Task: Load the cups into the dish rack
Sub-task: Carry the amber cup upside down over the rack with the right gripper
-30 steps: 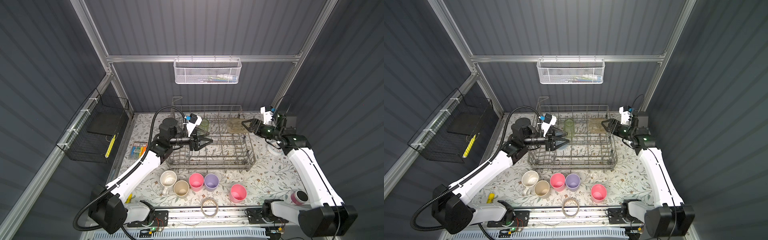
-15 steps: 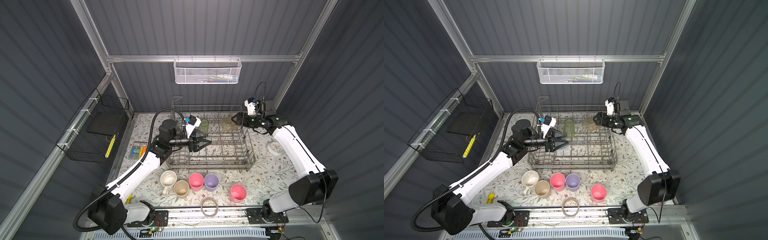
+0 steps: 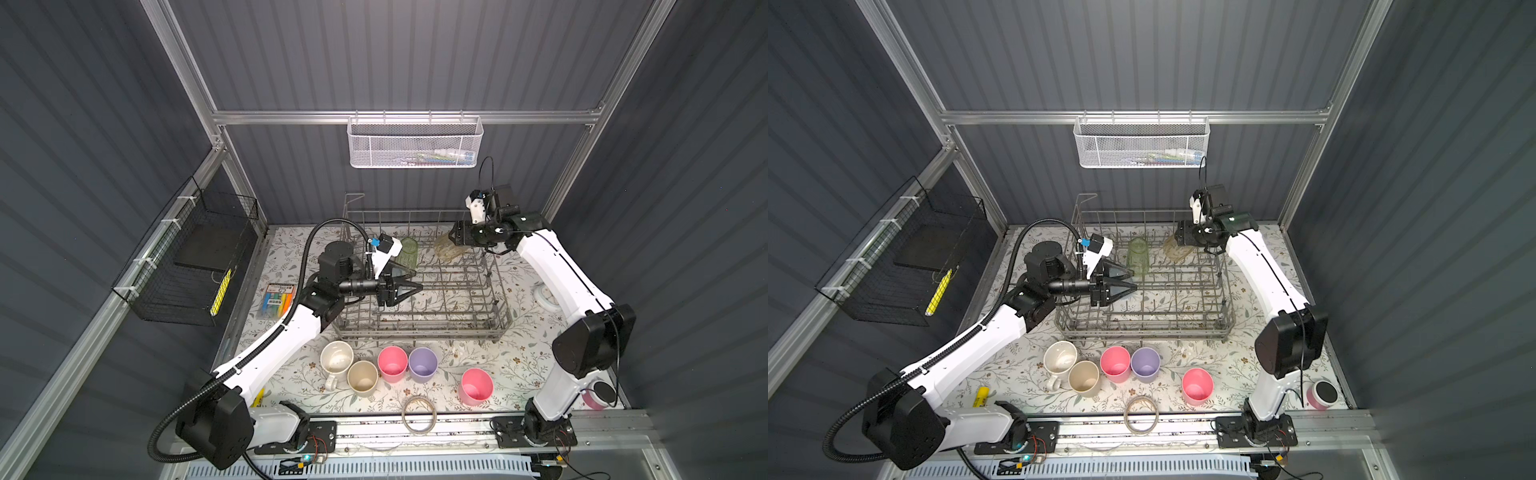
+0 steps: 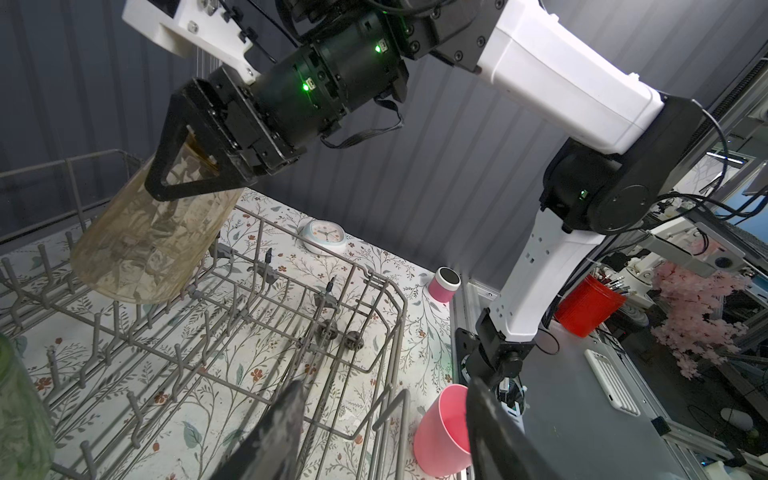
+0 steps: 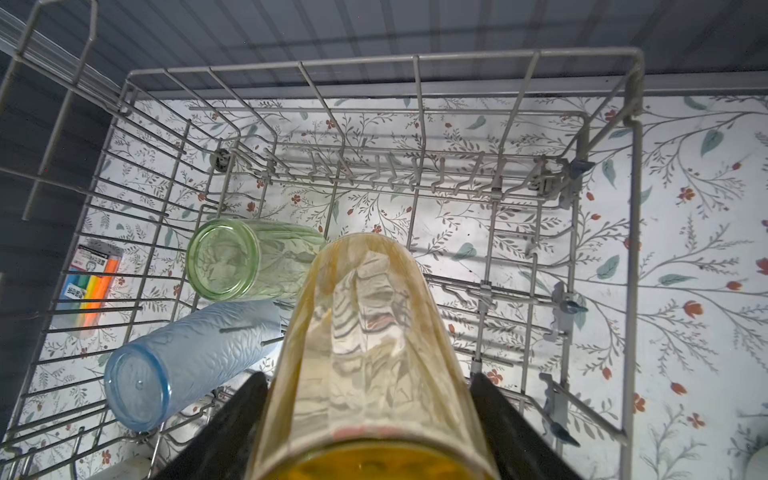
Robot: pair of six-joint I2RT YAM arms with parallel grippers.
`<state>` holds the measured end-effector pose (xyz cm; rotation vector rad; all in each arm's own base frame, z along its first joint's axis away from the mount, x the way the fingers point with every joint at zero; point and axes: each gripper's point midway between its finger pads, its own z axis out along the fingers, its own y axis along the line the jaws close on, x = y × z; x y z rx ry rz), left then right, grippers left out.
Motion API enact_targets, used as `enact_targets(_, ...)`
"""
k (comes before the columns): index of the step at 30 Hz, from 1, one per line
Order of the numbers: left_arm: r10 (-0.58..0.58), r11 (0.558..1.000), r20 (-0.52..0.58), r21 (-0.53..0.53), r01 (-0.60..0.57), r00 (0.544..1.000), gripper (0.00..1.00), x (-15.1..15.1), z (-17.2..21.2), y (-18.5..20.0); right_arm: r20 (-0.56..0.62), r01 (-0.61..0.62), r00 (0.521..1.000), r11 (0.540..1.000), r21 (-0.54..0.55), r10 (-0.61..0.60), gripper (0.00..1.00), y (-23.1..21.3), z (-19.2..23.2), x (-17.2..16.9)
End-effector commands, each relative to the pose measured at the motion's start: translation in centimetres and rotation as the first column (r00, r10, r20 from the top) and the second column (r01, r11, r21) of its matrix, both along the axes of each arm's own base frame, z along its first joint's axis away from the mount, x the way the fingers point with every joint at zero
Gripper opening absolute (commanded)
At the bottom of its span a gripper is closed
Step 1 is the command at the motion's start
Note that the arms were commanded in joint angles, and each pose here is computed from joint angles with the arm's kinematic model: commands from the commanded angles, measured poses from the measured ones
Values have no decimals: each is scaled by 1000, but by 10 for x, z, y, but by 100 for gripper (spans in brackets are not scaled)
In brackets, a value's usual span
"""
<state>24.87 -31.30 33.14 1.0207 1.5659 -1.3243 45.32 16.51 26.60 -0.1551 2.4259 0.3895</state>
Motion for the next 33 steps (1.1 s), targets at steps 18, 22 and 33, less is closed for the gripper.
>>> enact_targets(18, -40, 999, -6, -1, 40, 999, 61, 1, -5, -3, -47, -58, 997, 997, -57, 55, 0, 23, -23, 25)
enact_targets(22, -39, 999, -9, 3, 39, 999, 61, 1, -6, -2, -67, -60, 996, 996, -68, 56, 0, 25, -32, 29)
enact_targets(33, -35, 999, -12, 10, 35, 999, 61, 2, -10, -2, -99, -56, 994, 992, -114, 45, 0, 24, -54, 34)
